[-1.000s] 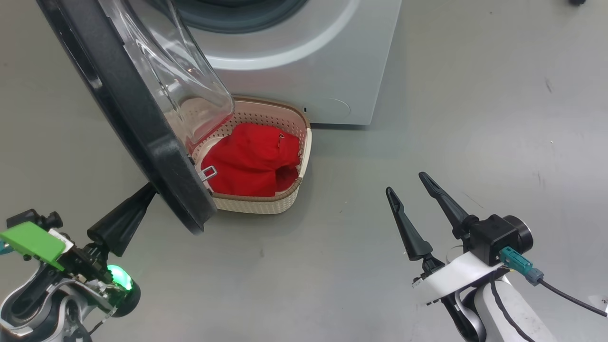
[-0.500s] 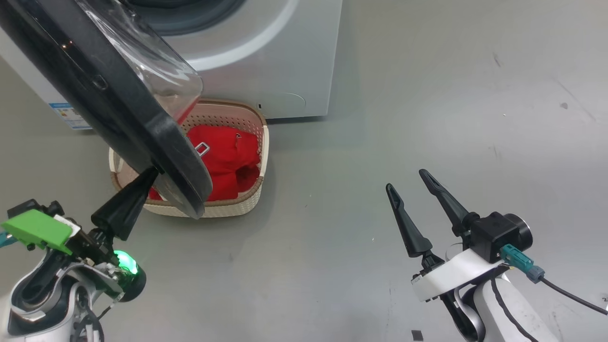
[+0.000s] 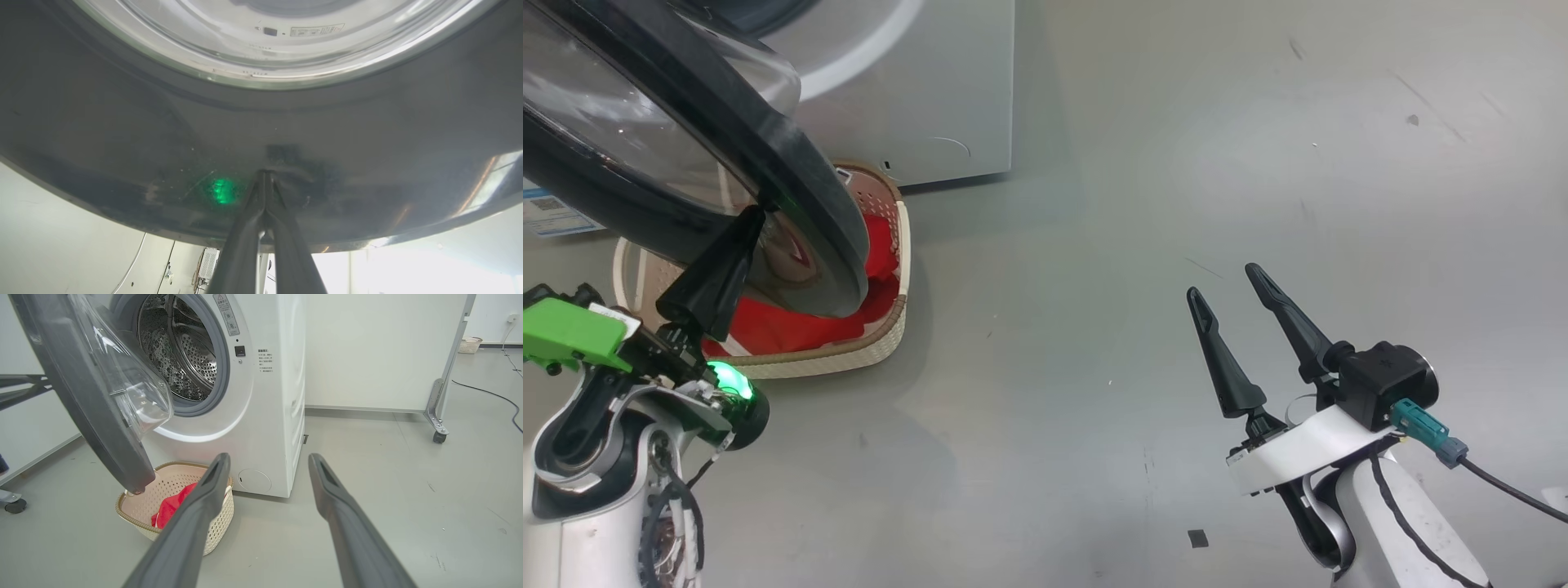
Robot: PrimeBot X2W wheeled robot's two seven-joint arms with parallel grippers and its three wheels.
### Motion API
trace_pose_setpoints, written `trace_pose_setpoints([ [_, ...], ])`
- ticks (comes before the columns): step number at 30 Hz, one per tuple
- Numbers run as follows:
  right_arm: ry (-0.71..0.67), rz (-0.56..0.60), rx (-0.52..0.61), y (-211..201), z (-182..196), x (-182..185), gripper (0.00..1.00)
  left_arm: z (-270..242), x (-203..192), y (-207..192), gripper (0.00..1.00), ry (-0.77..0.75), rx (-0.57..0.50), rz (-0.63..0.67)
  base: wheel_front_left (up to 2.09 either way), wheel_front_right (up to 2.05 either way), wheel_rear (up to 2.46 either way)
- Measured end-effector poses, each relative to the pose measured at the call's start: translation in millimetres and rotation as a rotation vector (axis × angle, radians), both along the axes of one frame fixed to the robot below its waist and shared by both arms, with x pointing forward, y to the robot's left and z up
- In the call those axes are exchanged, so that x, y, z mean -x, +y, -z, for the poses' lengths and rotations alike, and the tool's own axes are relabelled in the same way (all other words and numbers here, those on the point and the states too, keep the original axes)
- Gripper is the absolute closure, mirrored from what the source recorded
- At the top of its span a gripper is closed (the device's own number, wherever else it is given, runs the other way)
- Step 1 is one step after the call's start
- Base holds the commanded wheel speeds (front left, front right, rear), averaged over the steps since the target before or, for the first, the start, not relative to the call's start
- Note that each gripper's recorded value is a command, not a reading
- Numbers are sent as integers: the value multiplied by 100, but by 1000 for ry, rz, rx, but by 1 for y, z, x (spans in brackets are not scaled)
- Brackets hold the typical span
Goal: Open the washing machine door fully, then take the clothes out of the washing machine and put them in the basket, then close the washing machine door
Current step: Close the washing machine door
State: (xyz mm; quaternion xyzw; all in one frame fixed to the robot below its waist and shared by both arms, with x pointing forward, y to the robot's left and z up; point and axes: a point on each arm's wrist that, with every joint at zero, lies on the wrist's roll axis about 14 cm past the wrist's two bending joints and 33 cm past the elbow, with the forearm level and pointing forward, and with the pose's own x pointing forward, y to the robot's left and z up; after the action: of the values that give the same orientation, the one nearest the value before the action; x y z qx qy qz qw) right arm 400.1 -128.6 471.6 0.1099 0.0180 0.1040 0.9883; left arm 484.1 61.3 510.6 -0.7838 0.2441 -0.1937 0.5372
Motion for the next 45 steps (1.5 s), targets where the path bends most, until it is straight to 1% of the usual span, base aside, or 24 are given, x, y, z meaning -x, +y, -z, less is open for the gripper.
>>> trace_pose_setpoints([
  [7, 18, 58, 3, -18, 4, 5, 0, 3, -16, -22, 100, 8, 15, 18, 0, 0, 0],
  [17, 30, 138, 10, -42, 5, 13, 0, 11, -37, -45, 100, 42, 25, -1, 0, 0, 0],
  [23, 35, 178, 18, -54, 5, 17, 0, 15, -53, -54, 100, 59, 10, -41, 0, 0, 0],
  [30, 49, 225, 26, -68, 7, 23, 0, 29, -70, -61, 100, 112, -3, -100, 0, 0, 0],
  [34, 51, 250, 30, -76, 7, 25, 0, 30, -74, -68, 100, 115, -7, -102, 0, 0, 0],
  [42, 56, 263, 33, -80, 8, 26, 0, 24, -85, -75, 100, 106, -1, -129, 0, 0, 0],
  [45, 59, 265, 33, -81, 9, 26, 0, 23, -89, -77, 100, 85, -30, -140, 0, 0, 0],
])
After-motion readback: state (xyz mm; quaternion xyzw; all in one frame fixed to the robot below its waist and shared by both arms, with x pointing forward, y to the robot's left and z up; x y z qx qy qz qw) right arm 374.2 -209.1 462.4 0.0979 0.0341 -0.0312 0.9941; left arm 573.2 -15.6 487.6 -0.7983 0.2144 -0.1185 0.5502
